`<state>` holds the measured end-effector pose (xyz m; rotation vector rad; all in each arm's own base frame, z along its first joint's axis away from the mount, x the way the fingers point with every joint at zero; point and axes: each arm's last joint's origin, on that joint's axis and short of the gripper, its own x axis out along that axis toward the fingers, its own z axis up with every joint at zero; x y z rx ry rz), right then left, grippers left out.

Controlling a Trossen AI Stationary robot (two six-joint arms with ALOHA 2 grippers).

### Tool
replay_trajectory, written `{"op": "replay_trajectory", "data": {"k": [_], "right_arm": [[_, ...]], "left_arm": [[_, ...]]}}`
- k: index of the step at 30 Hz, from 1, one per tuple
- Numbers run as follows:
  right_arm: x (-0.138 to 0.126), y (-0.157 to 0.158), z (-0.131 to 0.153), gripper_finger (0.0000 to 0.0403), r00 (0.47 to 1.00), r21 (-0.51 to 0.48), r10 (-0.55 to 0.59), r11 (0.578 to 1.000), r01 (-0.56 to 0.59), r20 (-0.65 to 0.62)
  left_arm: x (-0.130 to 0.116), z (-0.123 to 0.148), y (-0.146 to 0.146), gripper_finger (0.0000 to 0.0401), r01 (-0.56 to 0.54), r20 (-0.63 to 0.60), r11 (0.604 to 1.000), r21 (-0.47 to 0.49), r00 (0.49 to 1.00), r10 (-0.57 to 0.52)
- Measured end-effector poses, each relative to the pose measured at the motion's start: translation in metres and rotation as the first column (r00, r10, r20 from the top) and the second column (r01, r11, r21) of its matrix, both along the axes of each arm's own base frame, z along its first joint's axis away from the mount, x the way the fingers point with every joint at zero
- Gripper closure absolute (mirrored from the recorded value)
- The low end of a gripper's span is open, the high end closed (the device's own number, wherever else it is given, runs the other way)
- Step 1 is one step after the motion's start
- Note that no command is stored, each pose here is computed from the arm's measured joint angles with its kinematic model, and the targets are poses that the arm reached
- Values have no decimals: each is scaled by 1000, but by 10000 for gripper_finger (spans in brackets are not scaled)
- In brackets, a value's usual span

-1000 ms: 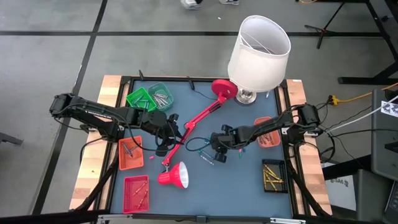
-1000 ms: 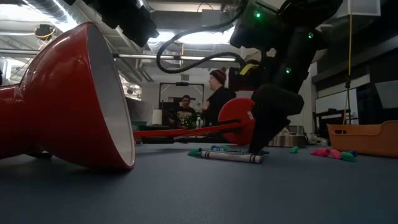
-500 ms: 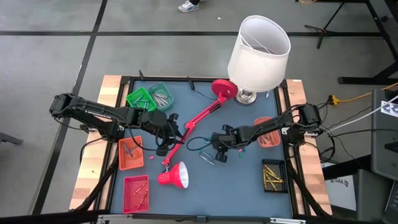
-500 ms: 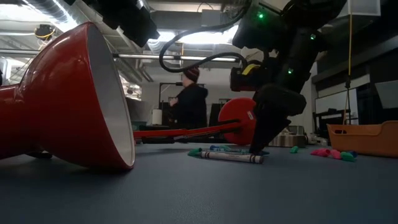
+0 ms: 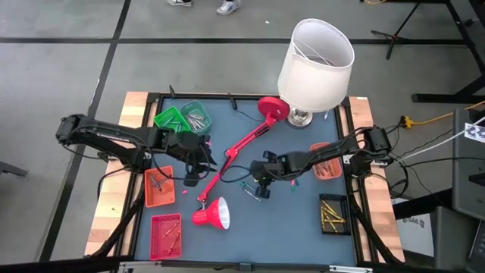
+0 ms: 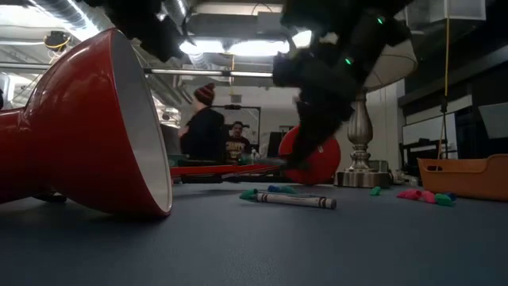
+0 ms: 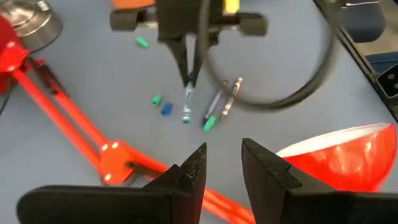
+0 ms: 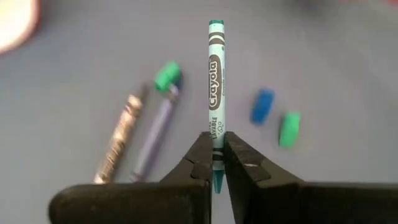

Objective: Sort crayons
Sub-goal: Put the green crayon into the green bin

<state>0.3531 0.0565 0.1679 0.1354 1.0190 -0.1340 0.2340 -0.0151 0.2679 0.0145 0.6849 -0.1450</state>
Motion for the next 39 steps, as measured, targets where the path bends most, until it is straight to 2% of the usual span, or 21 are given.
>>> {"op": "replay_trajectory", "data": {"k": [4, 7, 10, 15, 19, 24, 34, 39], "right_arm": [[16, 2, 25, 382, 994, -49, 53, 998, -49, 92], [28, 2, 47, 382, 983, -129, 83, 990, -63, 162], [39, 2, 71, 382, 963, -222, 113, 973, -58, 244], [56, 5, 106, 382, 873, -341, 219, 938, -65, 437], [62, 6, 126, 382, 816, -400, 276, 915, -60, 508], [63, 6, 135, 382, 806, -405, 278, 913, -52, 523], [63, 6, 135, 382, 807, -406, 276, 913, -50, 522], [63, 6, 134, 382, 809, -405, 279, 913, -56, 517]], "left_arm": [[-19, 7, 4, 316, -32, -40, 999, -14, 999, 31], [-33, 10, 6, 316, -42, -82, 999, -13, 996, 40], [-40, 14, 6, 316, -40, -68, 999, -14, 997, 39], [-34, 20, 6, 316, -39, 16, 999, -20, 999, 39], [-26, 27, 6, 316, -36, 126, 999, -28, 991, 39], [-21, 37, 6, 316, -18, 243, 1000, -6, 970, 19], [-20, 39, 6, 316, -8, 261, 1000, 18, 965, 3], [-20, 40, 8, 316, -69, 272, 997, 44, 961, 54]]}}
